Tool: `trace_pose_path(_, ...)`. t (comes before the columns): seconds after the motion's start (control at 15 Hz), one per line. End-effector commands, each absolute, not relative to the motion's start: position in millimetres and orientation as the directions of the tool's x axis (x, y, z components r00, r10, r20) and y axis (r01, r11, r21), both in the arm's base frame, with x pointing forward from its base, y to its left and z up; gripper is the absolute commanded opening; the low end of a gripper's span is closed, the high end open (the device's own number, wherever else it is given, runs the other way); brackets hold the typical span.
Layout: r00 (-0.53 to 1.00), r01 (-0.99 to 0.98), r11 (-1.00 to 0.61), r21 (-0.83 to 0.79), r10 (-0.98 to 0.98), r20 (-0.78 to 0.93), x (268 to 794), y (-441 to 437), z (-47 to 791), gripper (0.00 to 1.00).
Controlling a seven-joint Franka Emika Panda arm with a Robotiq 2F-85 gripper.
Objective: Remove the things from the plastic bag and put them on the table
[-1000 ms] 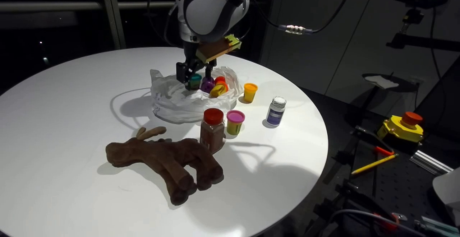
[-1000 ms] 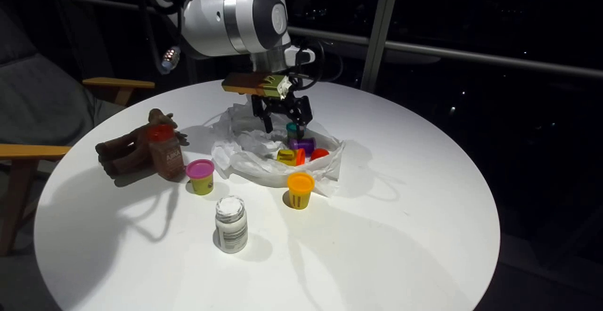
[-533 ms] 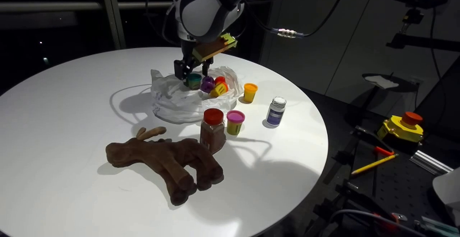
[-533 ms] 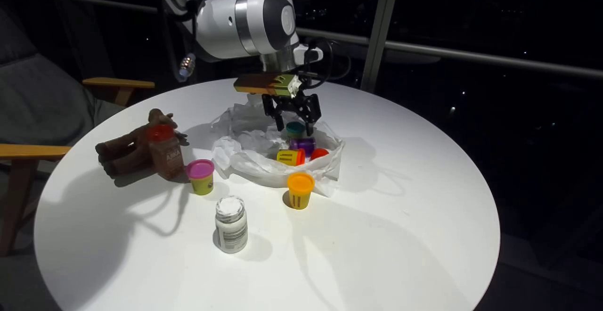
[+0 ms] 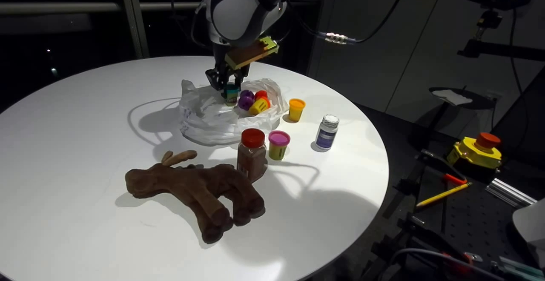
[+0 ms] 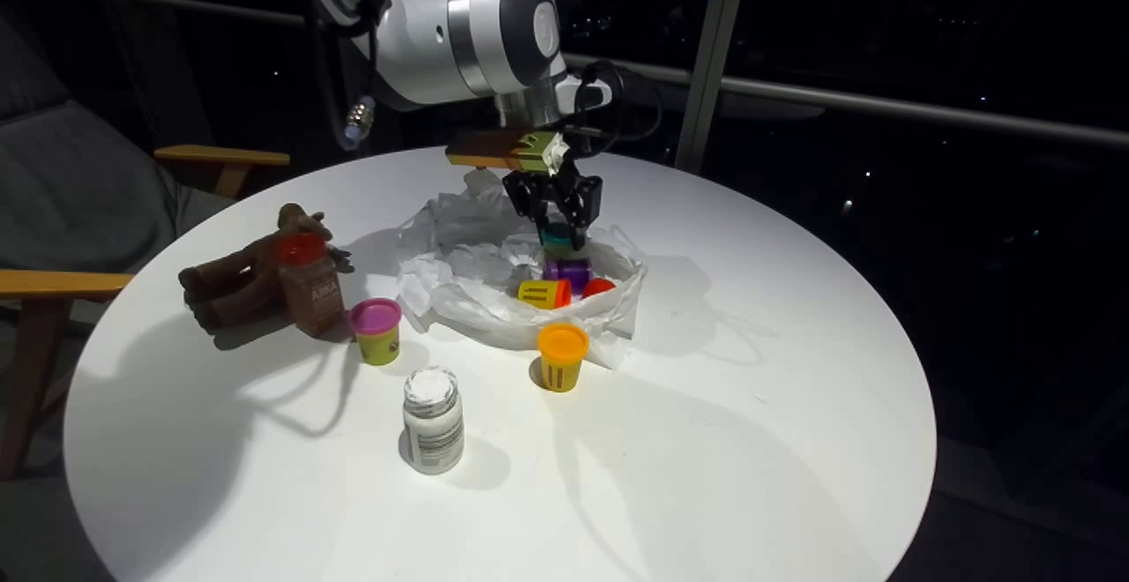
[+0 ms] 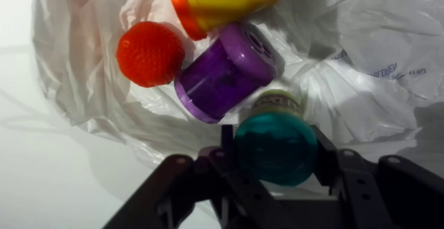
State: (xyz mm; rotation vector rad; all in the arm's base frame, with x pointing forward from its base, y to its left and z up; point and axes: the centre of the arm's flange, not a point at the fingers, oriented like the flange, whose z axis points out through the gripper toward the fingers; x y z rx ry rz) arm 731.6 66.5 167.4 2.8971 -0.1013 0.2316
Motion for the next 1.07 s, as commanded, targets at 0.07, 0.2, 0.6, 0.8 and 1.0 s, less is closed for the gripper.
trace_pose_path(0.07,0.975,-0.175,-0.956,0.235,-0.135,0.179,713.7,63.4,231.9,0.23)
trace_pose_path(0.2,0.97,-0.197,-0.949,0.245,-0.153,0.19,697.9,66.4,263.2,0.23)
trace_pose_path(0.6,0.976,-0.181,-0.943,0.281,-0.136,0.172,618.2,99.1,306.4,0.23)
trace_pose_path(0.8,0.976,-0.193,-0.939,0.284,-0.156,0.15,576.3,104.1,301.9,0.23)
trace_pose_path(1.0,0.977,-0.21,-0.94,0.269,-0.188,0.104,543.5,99.2,280.8,0.23)
